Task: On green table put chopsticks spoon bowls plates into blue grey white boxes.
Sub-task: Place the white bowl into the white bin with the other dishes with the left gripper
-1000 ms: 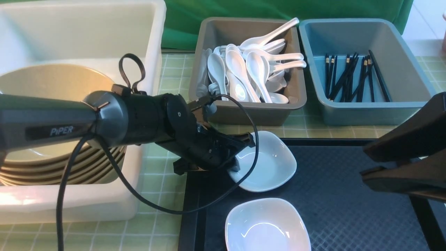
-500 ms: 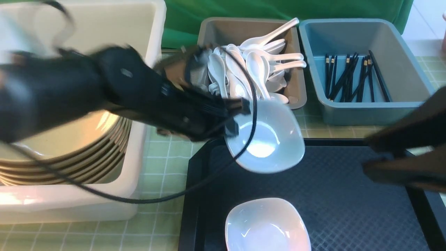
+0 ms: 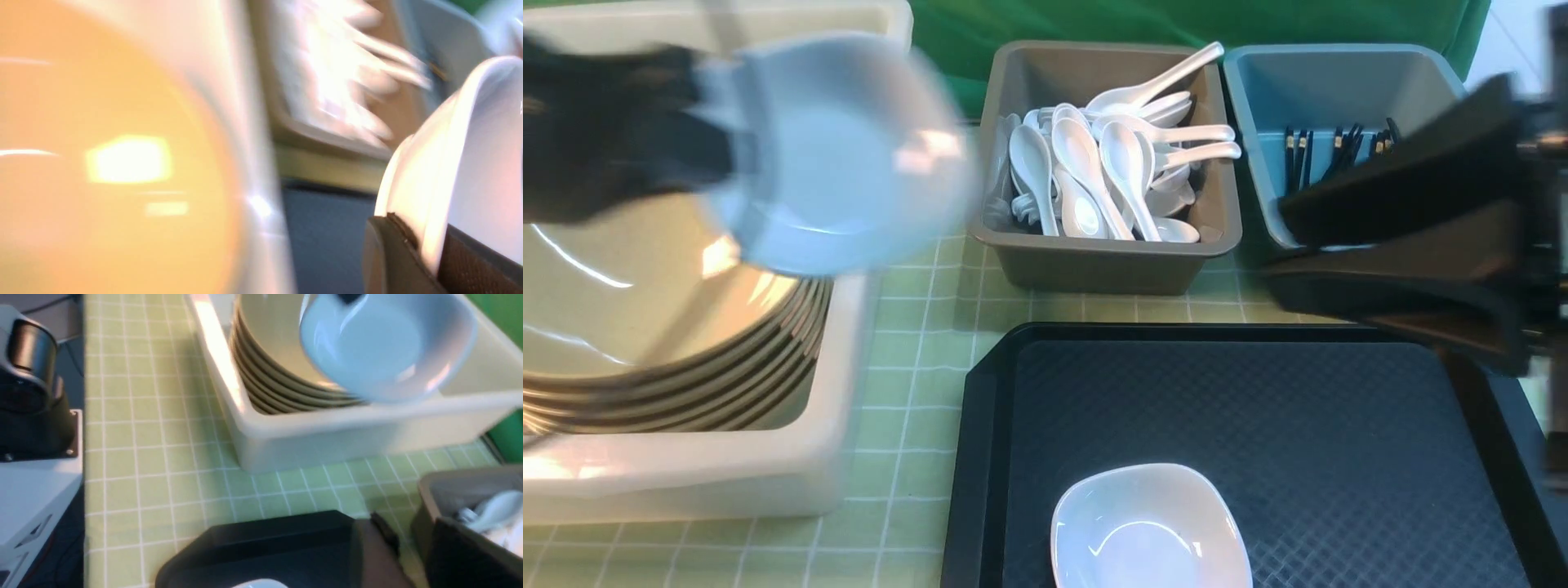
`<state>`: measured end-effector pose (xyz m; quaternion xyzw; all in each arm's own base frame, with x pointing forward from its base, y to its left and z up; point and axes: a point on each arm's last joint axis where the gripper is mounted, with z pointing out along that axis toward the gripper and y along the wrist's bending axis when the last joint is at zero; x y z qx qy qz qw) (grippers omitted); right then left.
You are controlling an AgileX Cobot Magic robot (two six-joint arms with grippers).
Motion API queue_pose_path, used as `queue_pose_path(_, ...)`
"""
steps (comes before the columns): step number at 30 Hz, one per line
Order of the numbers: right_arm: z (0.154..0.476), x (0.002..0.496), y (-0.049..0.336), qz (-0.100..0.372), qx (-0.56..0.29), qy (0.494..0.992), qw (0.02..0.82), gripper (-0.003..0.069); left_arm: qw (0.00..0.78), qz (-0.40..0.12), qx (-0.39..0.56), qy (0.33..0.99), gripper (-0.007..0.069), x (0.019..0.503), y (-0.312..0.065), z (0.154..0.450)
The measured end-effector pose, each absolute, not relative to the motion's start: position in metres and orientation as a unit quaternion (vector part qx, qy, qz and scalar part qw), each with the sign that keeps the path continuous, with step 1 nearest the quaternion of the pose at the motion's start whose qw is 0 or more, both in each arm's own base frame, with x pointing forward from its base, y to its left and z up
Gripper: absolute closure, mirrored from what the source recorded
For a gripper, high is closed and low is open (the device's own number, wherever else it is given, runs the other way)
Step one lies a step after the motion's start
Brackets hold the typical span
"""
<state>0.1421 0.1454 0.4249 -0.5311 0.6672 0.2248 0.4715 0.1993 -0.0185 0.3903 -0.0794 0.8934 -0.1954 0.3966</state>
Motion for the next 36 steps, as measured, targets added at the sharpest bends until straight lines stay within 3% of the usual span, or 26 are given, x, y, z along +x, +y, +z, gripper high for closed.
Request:
queue_pose_path(5, 0.428, 0.167, 0.164, 0.228, -0.541, 0.666, 0.460, 0.0618, 0.383, -0.137, -0.211, 0.889, 0.0610, 0.195, 0.051, 0.381)
queue_pose_path(18, 0.426, 0.190, 0.188, 0.269, -0.543, 0.690, 0.395, 0.0636, 0.388, -0.082, -0.455, 0.797, 0.0610, 0.199, 0.166, 0.355)
queue_pose_path(26, 0.425, 0.188, 0.189, 0.273, -0.547, 0.691, 0.387, 0.0636, 0.361, -0.032, -0.474, 0.802, 0.0610, 0.207, 0.189, 0.346)
queue_pose_path(36, 0.424, 0.186, 0.188, 0.275, -0.554, 0.691, 0.374, 0.0634, 0.277, -0.055, -0.468, 0.837, 0.0610, 0.244, 0.198, 0.295)
